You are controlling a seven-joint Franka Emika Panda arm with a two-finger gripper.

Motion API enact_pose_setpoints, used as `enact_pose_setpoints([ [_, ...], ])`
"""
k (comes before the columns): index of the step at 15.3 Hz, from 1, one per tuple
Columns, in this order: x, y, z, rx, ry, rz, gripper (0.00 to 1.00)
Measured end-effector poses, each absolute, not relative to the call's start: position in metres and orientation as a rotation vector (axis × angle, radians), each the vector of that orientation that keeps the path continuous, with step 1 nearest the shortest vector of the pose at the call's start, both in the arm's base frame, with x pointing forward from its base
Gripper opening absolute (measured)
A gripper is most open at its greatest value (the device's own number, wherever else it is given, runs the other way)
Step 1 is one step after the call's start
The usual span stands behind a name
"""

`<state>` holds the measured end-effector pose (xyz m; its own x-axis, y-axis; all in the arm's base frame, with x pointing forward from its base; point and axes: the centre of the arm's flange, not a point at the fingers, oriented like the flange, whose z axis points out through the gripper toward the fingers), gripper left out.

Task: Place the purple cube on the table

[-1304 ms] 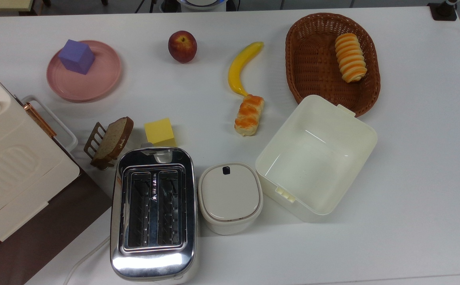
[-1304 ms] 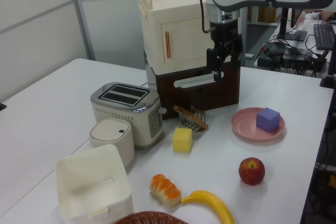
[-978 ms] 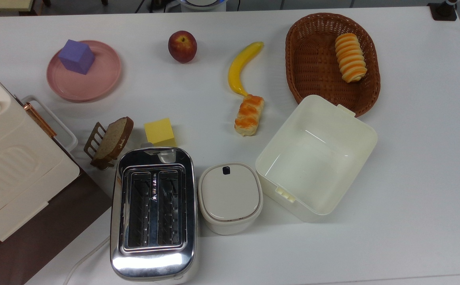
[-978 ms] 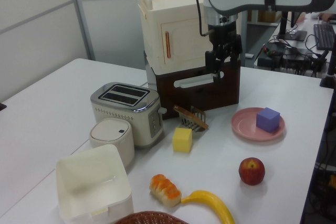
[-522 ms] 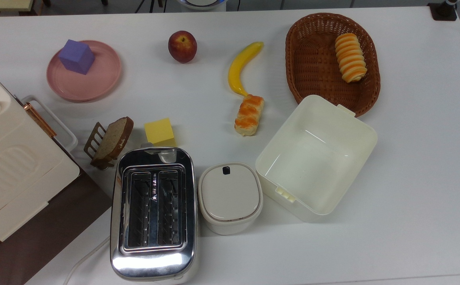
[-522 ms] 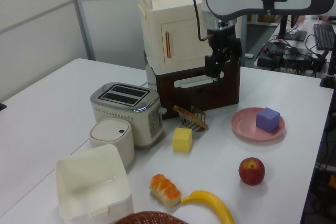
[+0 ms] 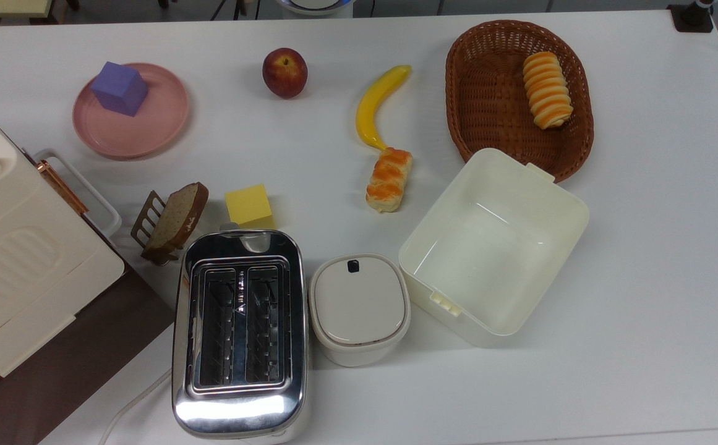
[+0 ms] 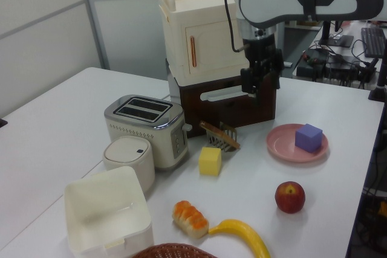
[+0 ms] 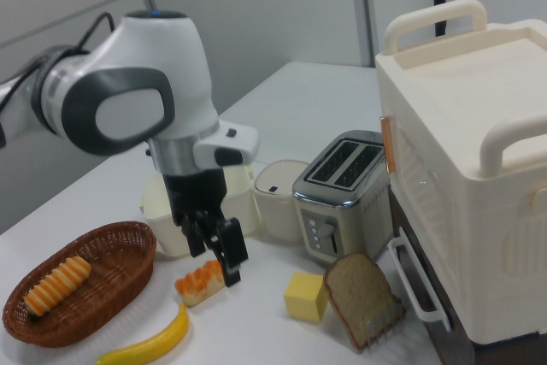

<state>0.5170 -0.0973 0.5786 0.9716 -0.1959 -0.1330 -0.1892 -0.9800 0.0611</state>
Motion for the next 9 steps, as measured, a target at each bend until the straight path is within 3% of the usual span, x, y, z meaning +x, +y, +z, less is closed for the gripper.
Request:
enact_pose_setpoints([
  [5,0.493,-0.142,0.551,3.034,-0.56,-0.095,1.0],
  [9,0.488,-0.17,0.567,3.016,-0.64,-0.065,1.0],
])
